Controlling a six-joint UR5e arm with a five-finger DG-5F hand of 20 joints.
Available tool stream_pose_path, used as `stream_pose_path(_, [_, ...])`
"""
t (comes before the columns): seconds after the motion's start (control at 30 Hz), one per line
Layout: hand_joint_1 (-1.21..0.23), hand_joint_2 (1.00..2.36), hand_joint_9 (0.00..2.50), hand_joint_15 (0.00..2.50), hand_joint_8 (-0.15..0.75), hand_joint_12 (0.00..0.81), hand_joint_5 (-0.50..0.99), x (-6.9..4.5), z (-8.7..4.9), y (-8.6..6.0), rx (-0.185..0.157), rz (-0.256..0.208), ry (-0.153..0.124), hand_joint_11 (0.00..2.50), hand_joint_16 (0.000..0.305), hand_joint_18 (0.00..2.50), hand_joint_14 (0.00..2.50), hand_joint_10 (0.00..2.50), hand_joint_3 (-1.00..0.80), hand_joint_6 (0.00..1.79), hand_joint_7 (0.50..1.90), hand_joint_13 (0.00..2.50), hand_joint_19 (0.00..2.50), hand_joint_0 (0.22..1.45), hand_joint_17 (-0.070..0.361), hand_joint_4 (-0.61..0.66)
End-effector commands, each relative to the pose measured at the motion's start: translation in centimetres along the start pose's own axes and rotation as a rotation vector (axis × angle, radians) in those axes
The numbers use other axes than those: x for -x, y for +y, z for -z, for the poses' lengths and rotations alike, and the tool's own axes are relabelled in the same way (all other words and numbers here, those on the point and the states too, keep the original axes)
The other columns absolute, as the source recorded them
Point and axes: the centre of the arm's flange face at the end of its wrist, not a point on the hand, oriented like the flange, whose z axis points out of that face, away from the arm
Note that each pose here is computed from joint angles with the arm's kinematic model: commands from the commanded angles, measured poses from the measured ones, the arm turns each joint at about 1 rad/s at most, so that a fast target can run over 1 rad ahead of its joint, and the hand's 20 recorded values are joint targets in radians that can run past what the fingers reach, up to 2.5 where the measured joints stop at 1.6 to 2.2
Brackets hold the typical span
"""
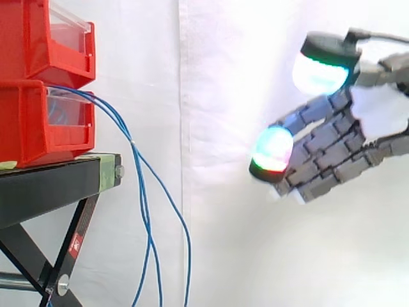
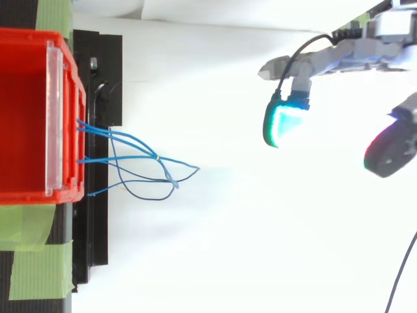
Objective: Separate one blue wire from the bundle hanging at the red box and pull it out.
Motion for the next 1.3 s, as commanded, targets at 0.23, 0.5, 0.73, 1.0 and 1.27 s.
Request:
stream_pose_path(0.23, [-0.67,1.00,0.06,0.16,0.284,0.374,-0.19,-0.6,-3.3,-3.1,-0.004,0.076,-0.034,0.02,0.066,0.00,0.00,0.00,-0.50,0.50,1.09,0.00,0.06,0.49,0.149,0.32])
stream_pose_path(0.5, [-0.64,1.00,0.09,0.17,0.294,0.380,-0.19,1.0,-3.9,-2.7,0.023,0.120,-0.208,0.03,0.066,0.00,0.00,0.00,-0.50,0.50,1.03,0.01,0.08,0.48,0.149,0.32])
stream_pose_path(0.73, [-0.61,1.00,0.11,0.18,0.299,0.385,-0.19,2.3,-4.7,-1.7,0.077,0.151,-0.392,0.03,0.068,0.00,0.00,0.00,-0.50,0.50,1.02,0.02,0.09,0.47,0.152,0.33])
stream_pose_path(1.0, [-0.59,1.00,0.13,0.19,0.306,0.388,-0.19,0.9,-6.9,-2.7,0.097,0.198,-0.421,0.05,0.068,0.00,0.01,0.00,-0.50,0.50,1.01,0.05,0.10,0.47,0.154,0.34])
stream_pose_path(1.27, [-0.59,1.00,0.16,0.20,0.313,0.394,-0.18,-0.5,-7.9,-1.7,0.161,0.208,-0.424,0.07,0.068,0.00,0.01,0.00,-0.50,0.50,1.00,0.08,0.12,0.47,0.154,0.34])
